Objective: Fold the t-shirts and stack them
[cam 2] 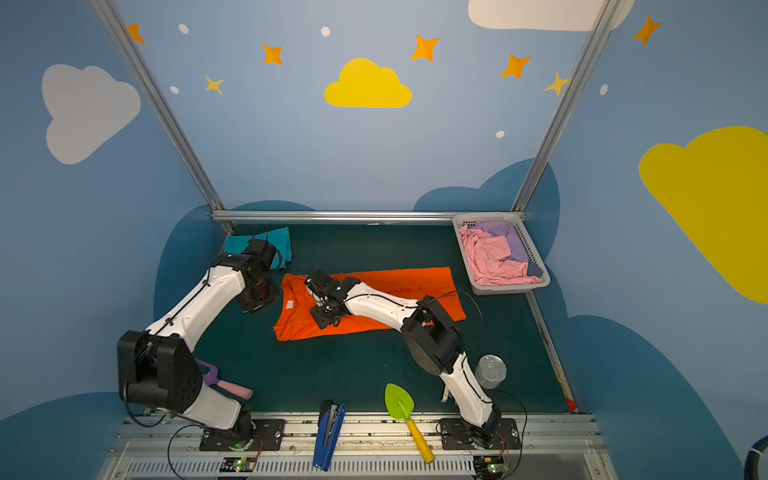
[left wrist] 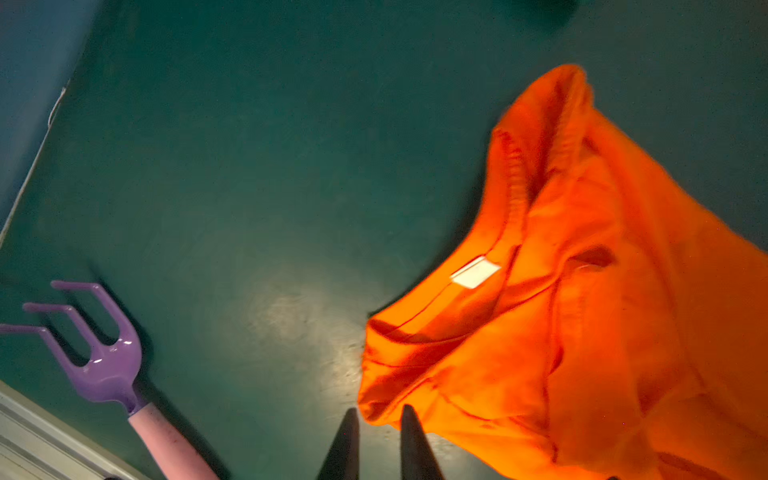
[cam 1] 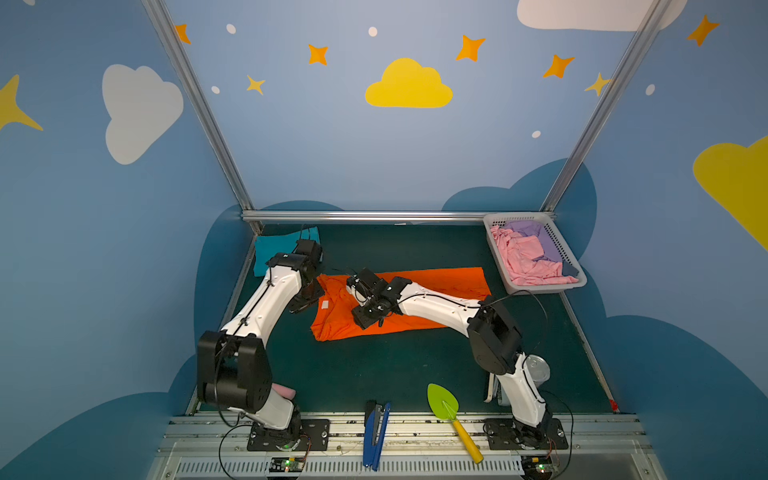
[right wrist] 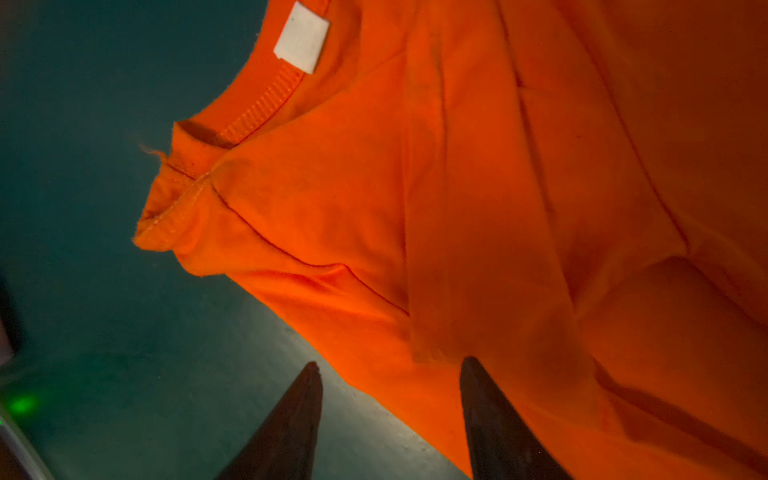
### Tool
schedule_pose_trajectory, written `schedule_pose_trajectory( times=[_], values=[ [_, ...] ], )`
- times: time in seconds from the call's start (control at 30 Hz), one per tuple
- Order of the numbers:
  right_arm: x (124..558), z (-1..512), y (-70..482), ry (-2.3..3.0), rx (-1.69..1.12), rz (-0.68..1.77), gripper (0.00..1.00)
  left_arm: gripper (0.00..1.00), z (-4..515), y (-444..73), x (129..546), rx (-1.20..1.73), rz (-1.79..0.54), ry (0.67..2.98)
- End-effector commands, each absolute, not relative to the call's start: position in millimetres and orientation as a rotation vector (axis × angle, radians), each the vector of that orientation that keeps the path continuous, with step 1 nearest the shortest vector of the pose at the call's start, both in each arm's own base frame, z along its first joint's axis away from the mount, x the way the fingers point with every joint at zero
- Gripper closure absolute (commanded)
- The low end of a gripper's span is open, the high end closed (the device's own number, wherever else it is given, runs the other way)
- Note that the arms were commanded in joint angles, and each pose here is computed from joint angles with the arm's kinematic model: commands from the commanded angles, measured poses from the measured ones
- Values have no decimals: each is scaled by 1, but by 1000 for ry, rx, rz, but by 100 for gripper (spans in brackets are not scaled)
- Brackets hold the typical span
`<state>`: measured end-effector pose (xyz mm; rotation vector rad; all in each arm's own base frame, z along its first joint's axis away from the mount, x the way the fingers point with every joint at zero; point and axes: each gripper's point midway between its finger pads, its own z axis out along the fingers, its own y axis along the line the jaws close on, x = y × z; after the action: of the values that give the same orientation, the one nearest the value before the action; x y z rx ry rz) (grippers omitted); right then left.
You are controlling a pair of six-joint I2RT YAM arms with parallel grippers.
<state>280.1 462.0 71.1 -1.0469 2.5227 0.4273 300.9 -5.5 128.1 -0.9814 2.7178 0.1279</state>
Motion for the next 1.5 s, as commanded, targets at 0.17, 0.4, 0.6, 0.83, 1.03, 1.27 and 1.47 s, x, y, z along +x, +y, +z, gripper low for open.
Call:
schedule_pose_trajectory(
  times=[0.17,0.4,0.6,0.83,1.03,1.27,1.47],
  values=[
    [309,45,459,2479,-1091,154,46,68,98,-22,268,-1045,-34,2758],
    [326,37,463,2437,-1118,44,49,67,67,-25,260,-1103,-68,2802],
    [340,39,463,2386,-1132,-17,91,66,40,-19,261,-1165,-50,2834],
    [364,61,457,2389,-1050,58,100,66,22,-9,266,-1240,-12,2843],
    [393,72,434,2472,-900,178,100,66,14,-4,269,-1256,23,2862],
    [415,72,411,2516,-793,208,100,67,11,4,265,-1283,75,2882],
    [418,63,401,2551,-733,222,100,68,12,7,257,-1304,95,2893]
  ],
)
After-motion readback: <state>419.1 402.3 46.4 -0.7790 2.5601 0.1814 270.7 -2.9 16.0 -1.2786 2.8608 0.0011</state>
